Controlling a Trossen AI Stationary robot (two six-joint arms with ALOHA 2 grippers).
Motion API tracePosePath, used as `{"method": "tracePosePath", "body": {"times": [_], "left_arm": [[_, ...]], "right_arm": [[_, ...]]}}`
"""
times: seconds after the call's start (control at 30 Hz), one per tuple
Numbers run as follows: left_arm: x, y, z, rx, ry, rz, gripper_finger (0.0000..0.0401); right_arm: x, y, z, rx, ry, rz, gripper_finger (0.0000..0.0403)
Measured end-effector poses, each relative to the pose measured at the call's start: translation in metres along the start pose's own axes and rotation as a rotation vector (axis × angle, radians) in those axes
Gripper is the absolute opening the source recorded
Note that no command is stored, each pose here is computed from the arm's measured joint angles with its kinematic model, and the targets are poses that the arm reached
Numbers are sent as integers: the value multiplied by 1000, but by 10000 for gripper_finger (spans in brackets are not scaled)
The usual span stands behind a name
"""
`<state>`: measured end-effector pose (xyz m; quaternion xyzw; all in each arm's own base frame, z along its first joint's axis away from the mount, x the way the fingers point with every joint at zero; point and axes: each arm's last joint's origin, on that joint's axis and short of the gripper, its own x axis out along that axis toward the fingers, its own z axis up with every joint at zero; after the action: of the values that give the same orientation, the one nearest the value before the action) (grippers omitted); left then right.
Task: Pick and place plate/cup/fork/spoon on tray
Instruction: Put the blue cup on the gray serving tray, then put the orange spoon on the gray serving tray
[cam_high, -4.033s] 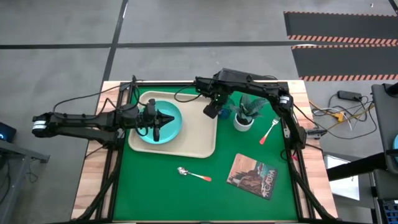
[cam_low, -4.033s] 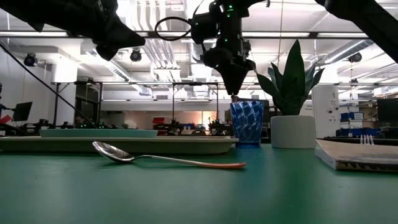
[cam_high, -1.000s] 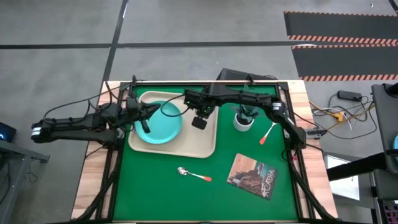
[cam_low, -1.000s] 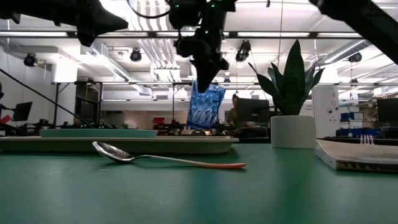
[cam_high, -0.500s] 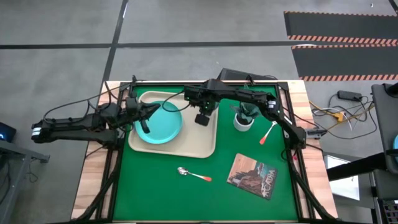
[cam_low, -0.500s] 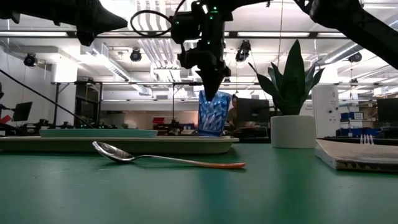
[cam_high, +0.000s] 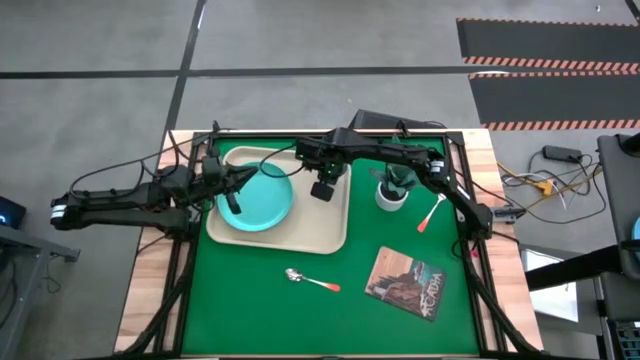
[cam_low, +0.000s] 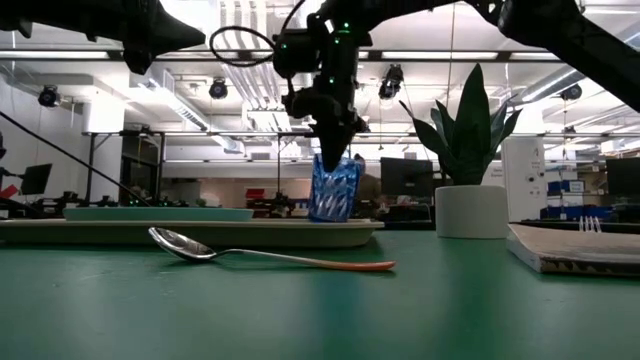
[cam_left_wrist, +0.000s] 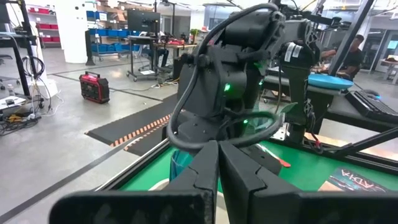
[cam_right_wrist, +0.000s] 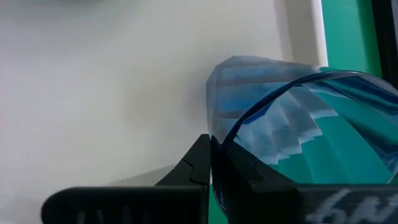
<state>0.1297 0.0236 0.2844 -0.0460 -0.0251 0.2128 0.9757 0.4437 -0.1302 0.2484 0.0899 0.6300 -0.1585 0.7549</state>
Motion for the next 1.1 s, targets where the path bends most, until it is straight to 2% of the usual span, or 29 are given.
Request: {"method": "tracePosePath", "body": {"times": [0.2,0.4,0.53,0.73,0.9,1.1], "left_arm": [[0,0,0,0,2,0,0],[0,0,0,-1,1,-1,0],[0,0,0,-2,0,-1,0],[1,0,-1,-1,5,-2,0],[1,-1,-1,-5,9,-25,0],[2,-4,-2,-18,18,-109,0]], "right_arm": [[8,0,-1,-11,6,-4,25],[8,0,2,13,-29,-4,76],[8,-1,3,7,-38,-48,110],[-10,1,0,47,-70,-47,133],[-39,30,-10,-13,-121,-26,130],[-71,86,-36,-115,-235,32,117]]}}
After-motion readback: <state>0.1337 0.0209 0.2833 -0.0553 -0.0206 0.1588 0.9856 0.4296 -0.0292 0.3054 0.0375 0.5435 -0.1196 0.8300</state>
